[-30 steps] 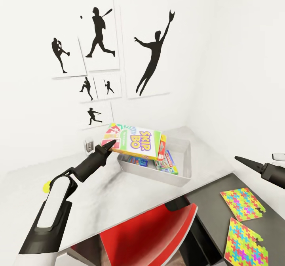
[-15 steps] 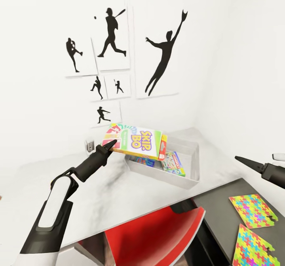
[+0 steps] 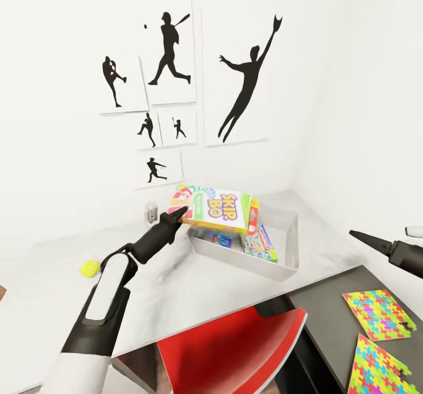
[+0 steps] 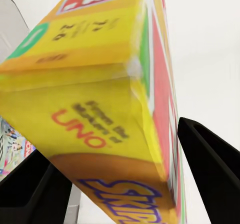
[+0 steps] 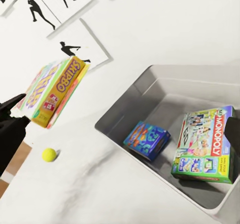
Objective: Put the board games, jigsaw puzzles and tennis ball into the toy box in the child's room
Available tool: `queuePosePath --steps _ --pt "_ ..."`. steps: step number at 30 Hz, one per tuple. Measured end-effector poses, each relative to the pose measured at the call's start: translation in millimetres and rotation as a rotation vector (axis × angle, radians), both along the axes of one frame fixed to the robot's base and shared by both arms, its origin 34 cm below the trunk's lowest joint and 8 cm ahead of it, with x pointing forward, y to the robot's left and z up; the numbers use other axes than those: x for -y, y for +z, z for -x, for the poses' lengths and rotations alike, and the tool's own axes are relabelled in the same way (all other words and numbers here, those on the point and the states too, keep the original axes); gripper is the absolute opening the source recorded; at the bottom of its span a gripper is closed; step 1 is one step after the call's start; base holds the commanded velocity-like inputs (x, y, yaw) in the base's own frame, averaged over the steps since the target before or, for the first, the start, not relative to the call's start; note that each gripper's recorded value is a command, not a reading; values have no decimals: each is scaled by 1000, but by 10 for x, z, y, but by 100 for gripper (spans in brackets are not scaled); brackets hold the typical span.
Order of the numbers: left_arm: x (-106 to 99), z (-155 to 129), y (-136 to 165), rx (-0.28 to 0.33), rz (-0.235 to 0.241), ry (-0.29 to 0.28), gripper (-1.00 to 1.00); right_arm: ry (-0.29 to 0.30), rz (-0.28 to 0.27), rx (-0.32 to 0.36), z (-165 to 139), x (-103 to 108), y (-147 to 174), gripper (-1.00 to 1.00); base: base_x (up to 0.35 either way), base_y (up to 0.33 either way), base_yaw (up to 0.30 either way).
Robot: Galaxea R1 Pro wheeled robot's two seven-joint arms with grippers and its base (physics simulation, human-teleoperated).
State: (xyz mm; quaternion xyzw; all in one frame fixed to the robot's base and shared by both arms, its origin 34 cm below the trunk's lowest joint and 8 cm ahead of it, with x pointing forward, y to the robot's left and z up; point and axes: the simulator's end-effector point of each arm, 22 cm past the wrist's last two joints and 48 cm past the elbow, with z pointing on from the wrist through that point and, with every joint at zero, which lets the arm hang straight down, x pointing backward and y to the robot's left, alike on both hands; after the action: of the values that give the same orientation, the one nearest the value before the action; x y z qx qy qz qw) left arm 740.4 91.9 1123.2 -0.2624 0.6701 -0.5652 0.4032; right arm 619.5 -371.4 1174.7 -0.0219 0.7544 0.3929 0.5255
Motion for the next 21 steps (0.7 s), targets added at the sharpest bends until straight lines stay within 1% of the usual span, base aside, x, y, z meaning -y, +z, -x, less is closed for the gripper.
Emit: queuePosePath --steps 3,4,8,9,10,13,14,16,19,20,21 --pt "140 -233 0 -12 -7 4 -100 -7 7 -7 -10 29 2 100 0 0 12" --pt "141 -235 5 -12 -6 4 -100 -7 7 -6 -9 28 3 100 0 0 9" --pt "268 -539 -33 -44 -20 8 -100 -26 17 -10 -19 105 23 100 0 0 5" --pt "269 -540 -30 -43 -19 8 -100 -26 17 -10 -18 106 24 100 0 0 4" --pt "299 -609 -24 -49 -23 7 -100 -32 17 -11 -19 129 30 100 0 0 3" --pt "427 -804 85 -52 -34 -8 -100 -43 11 -24 -9 178 39 100 0 0 2" --pt "427 -805 86 -52 -37 -8 -100 -43 10 -24 -8 177 40 100 0 0 1" --pt "551 -921 172 -53 -55 -28 -100 -44 1 -41 -2 189 38 100 0 0 1" --pt "747 -1070 233 -71 -104 -62 -100 -48 -2 -42 -7 207 59 100 0 0 0" --pt "795 -1115 237 -83 -117 -71 -100 -49 -2 -40 -10 212 67 100 0 0 0" --pt "795 -1117 238 -83 -117 -71 -100 -49 -2 -40 -9 212 67 100 0 0 0"
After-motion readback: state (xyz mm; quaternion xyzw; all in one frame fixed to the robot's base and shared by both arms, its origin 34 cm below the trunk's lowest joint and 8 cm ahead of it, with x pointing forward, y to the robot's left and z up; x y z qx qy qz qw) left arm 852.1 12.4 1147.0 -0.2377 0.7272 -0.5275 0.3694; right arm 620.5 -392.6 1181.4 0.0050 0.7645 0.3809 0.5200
